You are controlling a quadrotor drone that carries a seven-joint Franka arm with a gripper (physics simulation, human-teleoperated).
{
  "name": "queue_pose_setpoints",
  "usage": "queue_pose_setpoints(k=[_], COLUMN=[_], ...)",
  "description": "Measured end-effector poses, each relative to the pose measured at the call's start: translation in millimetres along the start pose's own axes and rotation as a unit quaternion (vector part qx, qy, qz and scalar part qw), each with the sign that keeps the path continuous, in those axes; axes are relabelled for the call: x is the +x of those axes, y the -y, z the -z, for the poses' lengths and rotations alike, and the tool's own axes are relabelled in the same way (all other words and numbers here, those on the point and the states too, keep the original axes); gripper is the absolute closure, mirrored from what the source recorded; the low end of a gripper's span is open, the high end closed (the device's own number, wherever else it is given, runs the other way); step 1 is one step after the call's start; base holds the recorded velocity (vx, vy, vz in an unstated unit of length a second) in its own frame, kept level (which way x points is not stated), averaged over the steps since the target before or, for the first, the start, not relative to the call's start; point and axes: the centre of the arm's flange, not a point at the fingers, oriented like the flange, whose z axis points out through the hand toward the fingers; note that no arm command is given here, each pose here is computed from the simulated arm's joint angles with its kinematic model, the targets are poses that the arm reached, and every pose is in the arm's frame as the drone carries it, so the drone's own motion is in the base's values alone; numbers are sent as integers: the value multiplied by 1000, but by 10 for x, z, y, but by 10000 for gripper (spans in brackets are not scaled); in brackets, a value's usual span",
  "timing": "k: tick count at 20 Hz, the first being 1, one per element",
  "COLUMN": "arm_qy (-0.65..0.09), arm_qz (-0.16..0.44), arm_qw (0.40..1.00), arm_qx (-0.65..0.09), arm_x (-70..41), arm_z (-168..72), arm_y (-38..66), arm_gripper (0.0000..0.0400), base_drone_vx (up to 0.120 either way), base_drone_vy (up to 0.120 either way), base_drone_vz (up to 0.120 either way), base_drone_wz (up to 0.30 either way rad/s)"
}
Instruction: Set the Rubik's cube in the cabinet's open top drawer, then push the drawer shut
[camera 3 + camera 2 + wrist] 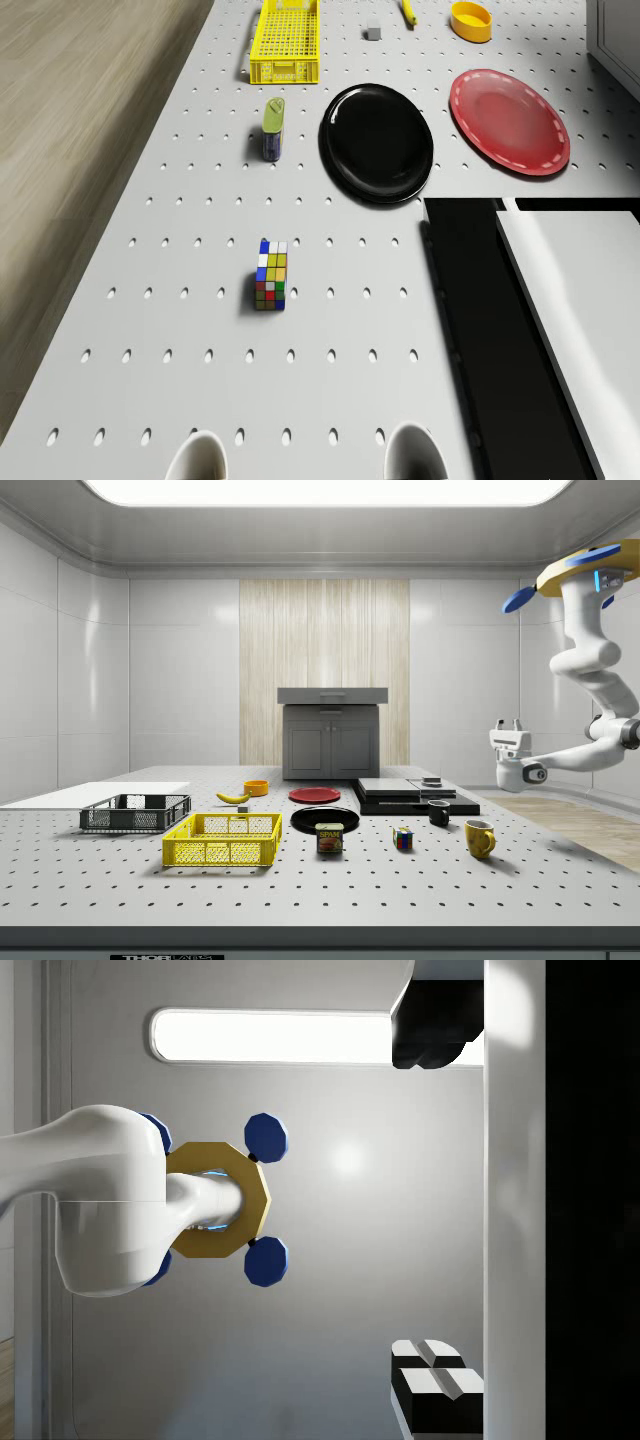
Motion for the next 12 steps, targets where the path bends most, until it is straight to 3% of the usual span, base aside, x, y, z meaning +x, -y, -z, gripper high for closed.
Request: queue_pose_setpoints(k=[12], arm_qy=[-5], arm_qz=[0], arm_qw=[1000], arm_qx=[2], arm_x=[-9], arm_z=[3], arm_y=[-3], arm_gripper=[0], base_drone_vx=[120], base_drone_vy=[120], base_drone_vz=[0], base_drone_wz=[0])
